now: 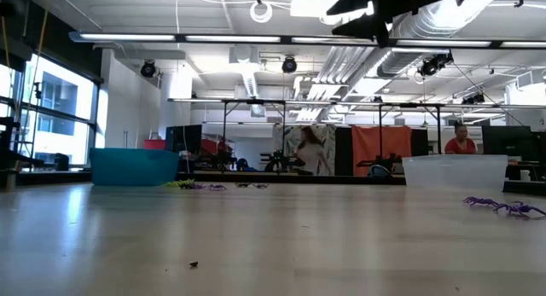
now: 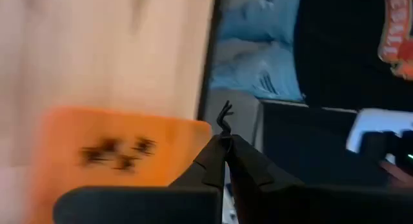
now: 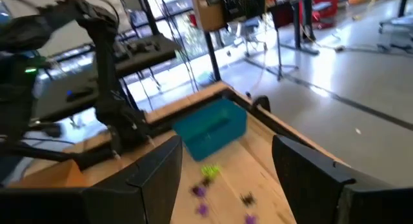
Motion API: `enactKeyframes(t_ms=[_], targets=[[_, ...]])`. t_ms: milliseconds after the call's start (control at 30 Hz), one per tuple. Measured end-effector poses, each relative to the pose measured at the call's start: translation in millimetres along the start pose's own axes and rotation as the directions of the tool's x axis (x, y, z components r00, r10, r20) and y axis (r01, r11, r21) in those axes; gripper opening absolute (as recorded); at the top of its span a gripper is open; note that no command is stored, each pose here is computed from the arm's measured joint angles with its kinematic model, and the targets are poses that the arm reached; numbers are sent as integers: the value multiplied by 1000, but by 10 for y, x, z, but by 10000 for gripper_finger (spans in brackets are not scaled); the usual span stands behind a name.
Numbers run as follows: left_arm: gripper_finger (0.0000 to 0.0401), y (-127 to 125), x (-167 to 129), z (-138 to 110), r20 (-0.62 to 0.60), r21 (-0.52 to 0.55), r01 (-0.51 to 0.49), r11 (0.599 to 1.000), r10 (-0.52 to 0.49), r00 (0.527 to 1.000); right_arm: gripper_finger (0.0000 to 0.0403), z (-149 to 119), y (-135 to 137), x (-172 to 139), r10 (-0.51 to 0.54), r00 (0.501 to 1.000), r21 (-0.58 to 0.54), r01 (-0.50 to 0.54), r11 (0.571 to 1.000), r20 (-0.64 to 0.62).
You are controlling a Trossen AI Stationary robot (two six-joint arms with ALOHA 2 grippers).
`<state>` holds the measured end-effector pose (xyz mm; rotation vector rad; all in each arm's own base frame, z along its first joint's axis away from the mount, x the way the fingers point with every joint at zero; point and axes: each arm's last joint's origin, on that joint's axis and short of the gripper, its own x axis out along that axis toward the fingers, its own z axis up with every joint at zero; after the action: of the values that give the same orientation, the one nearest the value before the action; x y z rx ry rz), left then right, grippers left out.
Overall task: Sort Halloween decoration
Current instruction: Put the black spider toy into the orange bin
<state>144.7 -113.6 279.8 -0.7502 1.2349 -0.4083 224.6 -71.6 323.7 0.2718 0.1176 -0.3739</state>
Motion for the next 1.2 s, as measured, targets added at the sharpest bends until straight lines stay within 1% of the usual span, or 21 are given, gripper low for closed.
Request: enactKeyframes(t_ms=[100, 167, 267, 300, 433, 567, 700, 833, 900, 967, 1033, 1133, 1200], targets=[[0, -15, 260, -190, 14, -22, 44, 999, -44, 999, 236, -25, -7, 0, -10, 1000, 3, 10, 1000, -25], [0, 59, 421, -303, 18, -71, 33, 997, -31, 999, 236, -34, -10, -1, -13, 999, 4, 13, 1000, -35], [0, 226, 581, -449, -10, -168, -48, 985, 47, 999, 236, -40, -11, -1, -14, 999, 4, 14, 1000, -40], [0, 270, 611, -488, -24, -185, -74, 980, 71, 997, 236, -43, -12, -1, -15, 999, 4, 15, 1000, -43], [0, 397, 677, -601, -73, -195, -146, 970, 134, 988, 236, -60, -17, -2, -20, 998, 2, 20, 1000, -61], [0, 438, 693, -648, -78, -150, -204, 967, 194, 978, 236, -71, -20, -2, -23, 997, 2, 23, 1000, -72], [0, 474, 784, -659, -86, -115, -263, 958, 254, 963, 236, -72, -25, -1, -41, 997, 0, 41, 999, -69], [0, 423, 894, -631, -114, -30, -338, 941, 332, 936, 236, -71, -35, -1, -72, 995, -2, 73, 997, -62], [0, 383, 950, -608, -131, 27, -393, 919, 393, 910, 236, -72, -36, -2, -75, 995, 1, 75, 997, -63], [0, 351, 1010, -591, -143, 79, -453, 888, 460, 877, 236, -75, -37, -2, -76, 995, 8, 77, 997, -67], [0, 317, 1075, -585, -145, 124, -489, 864, 503, 852, 236, -77, -37, -2, -77, 995, 16, 78, 997, -69], [0, 285, 1183, -588, -154, 147, -495, 857, 514, 844, 236, -79, -38, -2, -77, 994, 25, 79, 997, -71], [0, 271, 1238, -585, -172, 128, -479, 869, 495, 852, 236, -82, -38, -2, -78, 994, 25, 80, 996, -73]])
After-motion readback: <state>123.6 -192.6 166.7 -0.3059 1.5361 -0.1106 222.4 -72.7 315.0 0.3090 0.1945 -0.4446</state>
